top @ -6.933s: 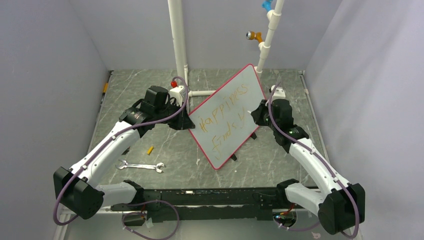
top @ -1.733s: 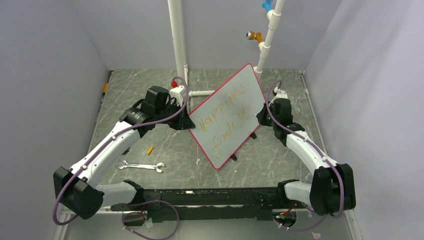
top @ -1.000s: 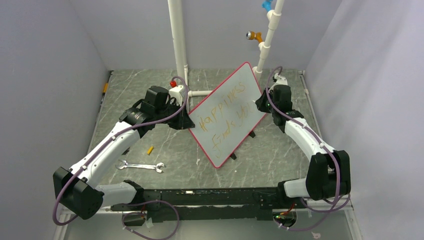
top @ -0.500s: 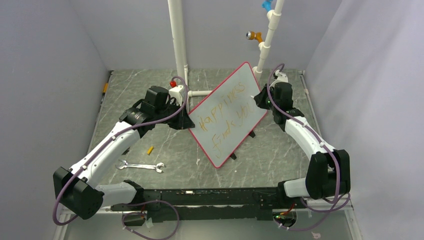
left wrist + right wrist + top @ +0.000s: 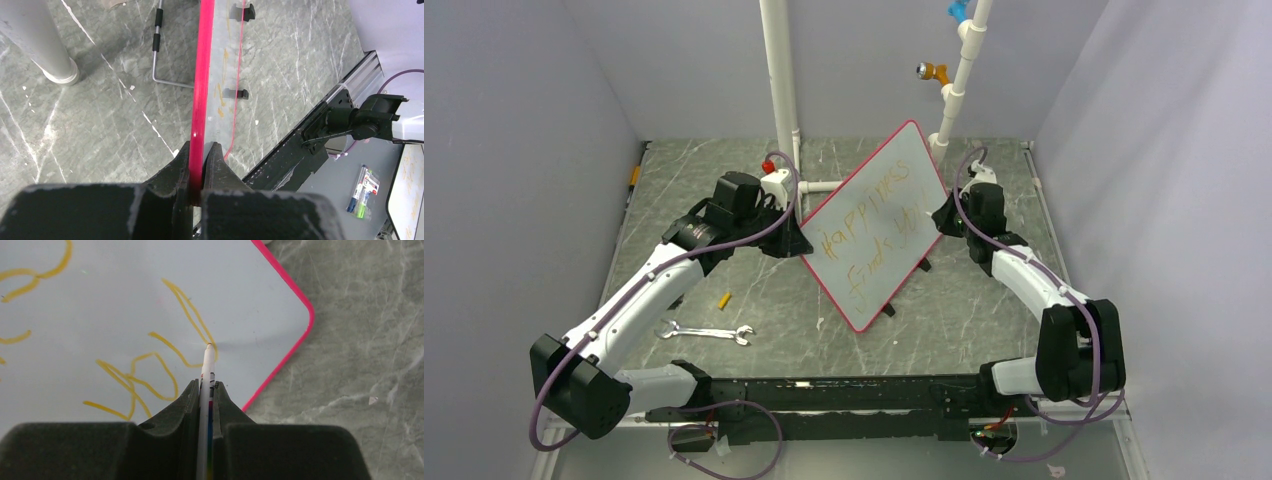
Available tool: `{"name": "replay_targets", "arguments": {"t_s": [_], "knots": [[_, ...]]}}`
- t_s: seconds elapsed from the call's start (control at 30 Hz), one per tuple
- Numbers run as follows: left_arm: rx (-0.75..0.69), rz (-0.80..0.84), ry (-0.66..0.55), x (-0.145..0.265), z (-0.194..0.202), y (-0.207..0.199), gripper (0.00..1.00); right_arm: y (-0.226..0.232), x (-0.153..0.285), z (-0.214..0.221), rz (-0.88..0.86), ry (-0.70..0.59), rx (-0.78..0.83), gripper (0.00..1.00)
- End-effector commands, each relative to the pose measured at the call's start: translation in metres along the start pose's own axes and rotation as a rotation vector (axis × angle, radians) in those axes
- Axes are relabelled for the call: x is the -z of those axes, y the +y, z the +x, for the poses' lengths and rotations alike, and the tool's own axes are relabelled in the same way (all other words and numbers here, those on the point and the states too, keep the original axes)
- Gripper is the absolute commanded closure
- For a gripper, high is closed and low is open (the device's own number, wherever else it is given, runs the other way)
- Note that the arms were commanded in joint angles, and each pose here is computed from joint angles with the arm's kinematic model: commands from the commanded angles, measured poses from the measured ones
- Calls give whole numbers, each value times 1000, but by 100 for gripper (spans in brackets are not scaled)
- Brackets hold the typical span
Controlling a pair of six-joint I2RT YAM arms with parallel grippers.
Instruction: Write a sentence on the whiteboard
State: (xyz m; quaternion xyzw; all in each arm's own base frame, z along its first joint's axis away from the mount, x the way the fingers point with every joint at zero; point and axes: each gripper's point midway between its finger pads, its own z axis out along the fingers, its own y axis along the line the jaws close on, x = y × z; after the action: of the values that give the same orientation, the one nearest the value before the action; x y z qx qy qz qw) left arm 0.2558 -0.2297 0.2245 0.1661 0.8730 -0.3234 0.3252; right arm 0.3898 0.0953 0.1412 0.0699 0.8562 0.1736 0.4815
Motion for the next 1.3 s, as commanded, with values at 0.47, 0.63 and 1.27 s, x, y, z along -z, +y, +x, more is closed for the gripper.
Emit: {"name": "replay_targets", "arguments": {"t_s": [0.47, 0.63, 1.27], "knots": [[-280, -385, 119, 5, 24, 90, 100, -6, 1, 12, 9, 19, 7, 100], [-281, -385, 120, 5, 24, 90, 100, -9, -1, 10, 16, 19, 3, 100], [-284, -389, 122, 5, 24, 90, 100, -19, 2, -1, 72, 5, 10, 100]]}}
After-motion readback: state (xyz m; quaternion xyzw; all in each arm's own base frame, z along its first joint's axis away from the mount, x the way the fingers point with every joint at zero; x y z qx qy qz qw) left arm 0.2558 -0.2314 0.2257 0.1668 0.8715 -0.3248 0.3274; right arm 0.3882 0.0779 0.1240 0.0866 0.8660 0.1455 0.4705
